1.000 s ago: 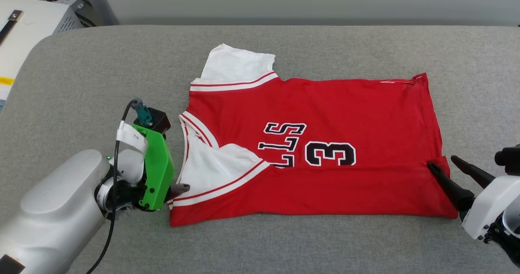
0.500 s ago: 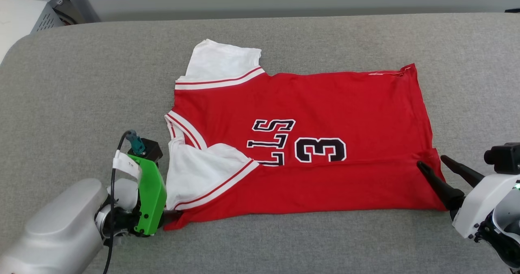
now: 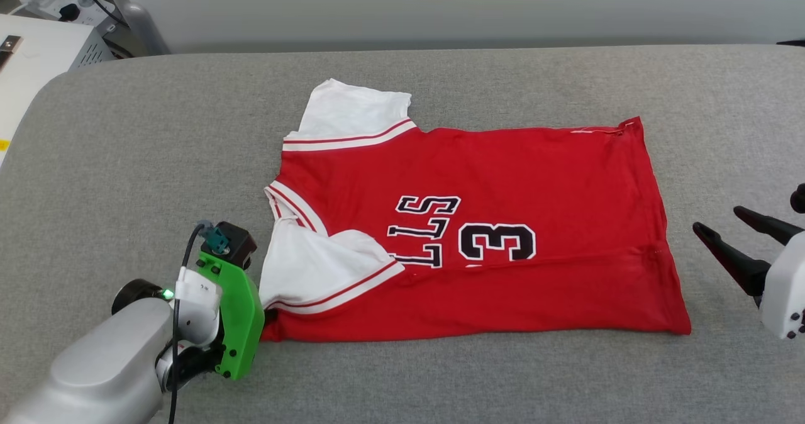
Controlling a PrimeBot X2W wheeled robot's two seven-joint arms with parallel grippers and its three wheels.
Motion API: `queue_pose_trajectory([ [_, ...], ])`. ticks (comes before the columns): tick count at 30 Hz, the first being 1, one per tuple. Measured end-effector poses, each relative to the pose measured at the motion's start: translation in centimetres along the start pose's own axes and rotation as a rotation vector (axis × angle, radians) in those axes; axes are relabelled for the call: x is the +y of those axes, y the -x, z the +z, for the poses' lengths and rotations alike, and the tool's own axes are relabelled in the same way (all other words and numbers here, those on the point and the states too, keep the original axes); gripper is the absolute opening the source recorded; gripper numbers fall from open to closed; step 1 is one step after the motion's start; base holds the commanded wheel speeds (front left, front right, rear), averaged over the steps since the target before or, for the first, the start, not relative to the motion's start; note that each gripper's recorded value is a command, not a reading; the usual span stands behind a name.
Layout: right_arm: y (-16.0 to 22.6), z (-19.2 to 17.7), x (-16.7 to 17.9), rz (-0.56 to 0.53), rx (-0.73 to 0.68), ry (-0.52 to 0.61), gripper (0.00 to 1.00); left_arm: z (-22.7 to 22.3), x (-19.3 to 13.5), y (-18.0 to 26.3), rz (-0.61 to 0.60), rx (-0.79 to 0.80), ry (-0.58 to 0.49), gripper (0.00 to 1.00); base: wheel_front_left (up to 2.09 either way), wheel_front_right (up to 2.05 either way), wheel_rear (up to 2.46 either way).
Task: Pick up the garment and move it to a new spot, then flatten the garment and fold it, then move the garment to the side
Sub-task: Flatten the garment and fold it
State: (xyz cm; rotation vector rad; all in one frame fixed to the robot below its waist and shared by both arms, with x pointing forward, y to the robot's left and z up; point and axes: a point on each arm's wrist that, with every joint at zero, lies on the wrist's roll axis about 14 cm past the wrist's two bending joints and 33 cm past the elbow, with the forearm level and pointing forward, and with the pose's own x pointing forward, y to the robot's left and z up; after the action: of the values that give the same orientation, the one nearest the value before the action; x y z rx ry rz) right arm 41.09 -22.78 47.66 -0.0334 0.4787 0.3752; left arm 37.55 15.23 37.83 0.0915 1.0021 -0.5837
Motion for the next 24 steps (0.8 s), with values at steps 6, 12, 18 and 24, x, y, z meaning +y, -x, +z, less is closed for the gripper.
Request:
queue_pose_trajectory([
  [6,1.0,-2.2,-1.2,-0.012,0.261,0.011,1.0,2.0,-1.0,0.8,-0.016,-0.095,-0.035,0.0,0.0,0.0,0.0],
  [12,0.6,-5.1,-1.0,-0.006,0.422,-0.036,1.0,2.6,-1.5,1.2,-0.022,-0.127,-0.051,0.0,0.0,0.0,0.0],
  [18,-1.2,-8.5,0.4,0.011,0.499,-0.114,1.0,2.4,-1.5,0.8,-0.026,-0.128,-0.039,0.0,0.0,0.0,0.0],
  [24,-2.1,-11.8,1.2,0.011,0.572,-0.165,1.0,1.9,-0.9,0.4,-0.014,-0.123,-0.035,0.0,0.0,0.0,0.0],
])
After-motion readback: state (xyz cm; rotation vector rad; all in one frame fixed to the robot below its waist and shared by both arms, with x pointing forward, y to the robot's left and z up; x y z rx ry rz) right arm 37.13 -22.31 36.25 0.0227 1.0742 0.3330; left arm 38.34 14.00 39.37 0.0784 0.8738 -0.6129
